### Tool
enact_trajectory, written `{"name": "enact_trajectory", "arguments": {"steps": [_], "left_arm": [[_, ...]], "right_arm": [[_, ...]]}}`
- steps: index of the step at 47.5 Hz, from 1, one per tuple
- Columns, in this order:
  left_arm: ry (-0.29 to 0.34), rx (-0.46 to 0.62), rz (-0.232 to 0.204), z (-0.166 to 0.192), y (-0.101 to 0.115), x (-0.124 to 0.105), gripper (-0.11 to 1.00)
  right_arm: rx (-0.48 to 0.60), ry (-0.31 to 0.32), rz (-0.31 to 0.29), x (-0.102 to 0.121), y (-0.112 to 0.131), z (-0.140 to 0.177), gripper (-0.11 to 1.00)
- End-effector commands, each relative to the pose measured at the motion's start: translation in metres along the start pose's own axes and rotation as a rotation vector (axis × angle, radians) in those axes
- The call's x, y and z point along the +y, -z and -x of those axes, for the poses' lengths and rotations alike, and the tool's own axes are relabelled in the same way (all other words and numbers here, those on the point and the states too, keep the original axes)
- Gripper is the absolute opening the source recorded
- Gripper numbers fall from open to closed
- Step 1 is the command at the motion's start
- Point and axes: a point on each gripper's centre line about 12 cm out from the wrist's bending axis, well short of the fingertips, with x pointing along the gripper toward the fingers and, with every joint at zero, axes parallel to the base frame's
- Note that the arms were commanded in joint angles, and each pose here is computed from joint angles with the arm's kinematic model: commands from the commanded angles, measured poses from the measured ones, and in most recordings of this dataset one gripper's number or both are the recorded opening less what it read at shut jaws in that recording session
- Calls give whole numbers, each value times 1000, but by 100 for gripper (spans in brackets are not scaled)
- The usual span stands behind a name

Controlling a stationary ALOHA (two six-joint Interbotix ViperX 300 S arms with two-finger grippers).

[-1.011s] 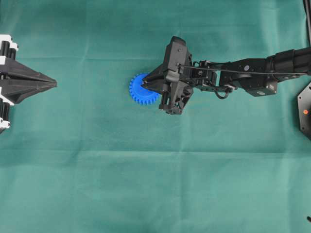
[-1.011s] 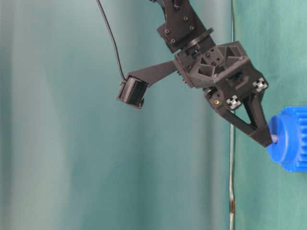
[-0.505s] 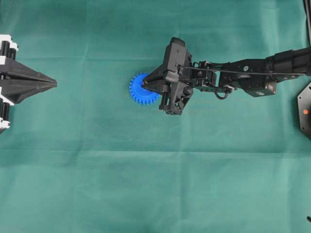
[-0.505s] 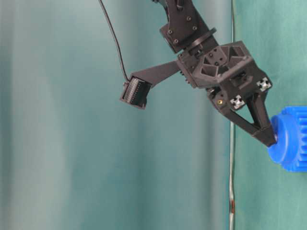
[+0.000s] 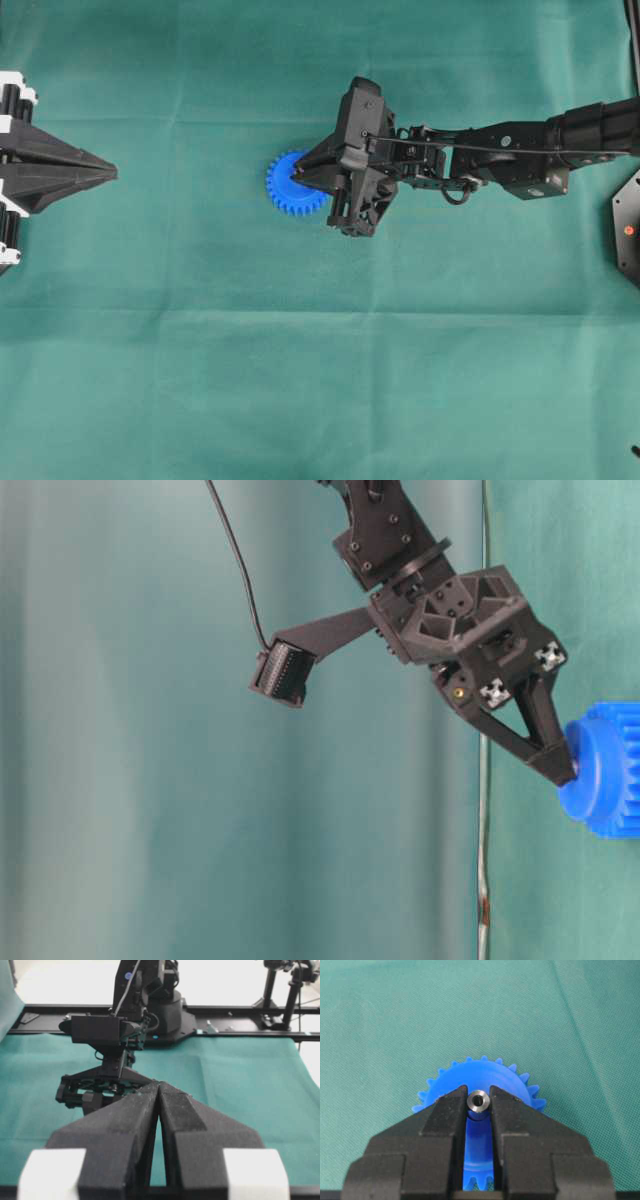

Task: Insert the shaft placed at a random location into the center hole of the medium gear at another random location.
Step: 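Open the right gripper to release the shaft in the gear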

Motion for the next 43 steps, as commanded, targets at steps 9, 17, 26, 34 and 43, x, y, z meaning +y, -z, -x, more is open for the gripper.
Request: {"name": "enact_trajectory", "arguments": {"steps": [9,17,26,34,43], "left_arm": [[0,-17,0,-2,-7,0,0],[1,-17,-1,-2,-7,0,0],[1,-14,-1,-2,-7,0,0],[1,-11,-2,-2,-7,0,0],[1,-14,-2,-2,-7,0,0]], "right_arm": [[-34,-1,-11,0,-13,2,40],[-35,-2,-10,1,-13,2,69],[-38,-4,-11,2,-14,2,68],[-50,-7,-12,3,-20,7,68],[-74,-12,-15,4,-36,23,68]]}}
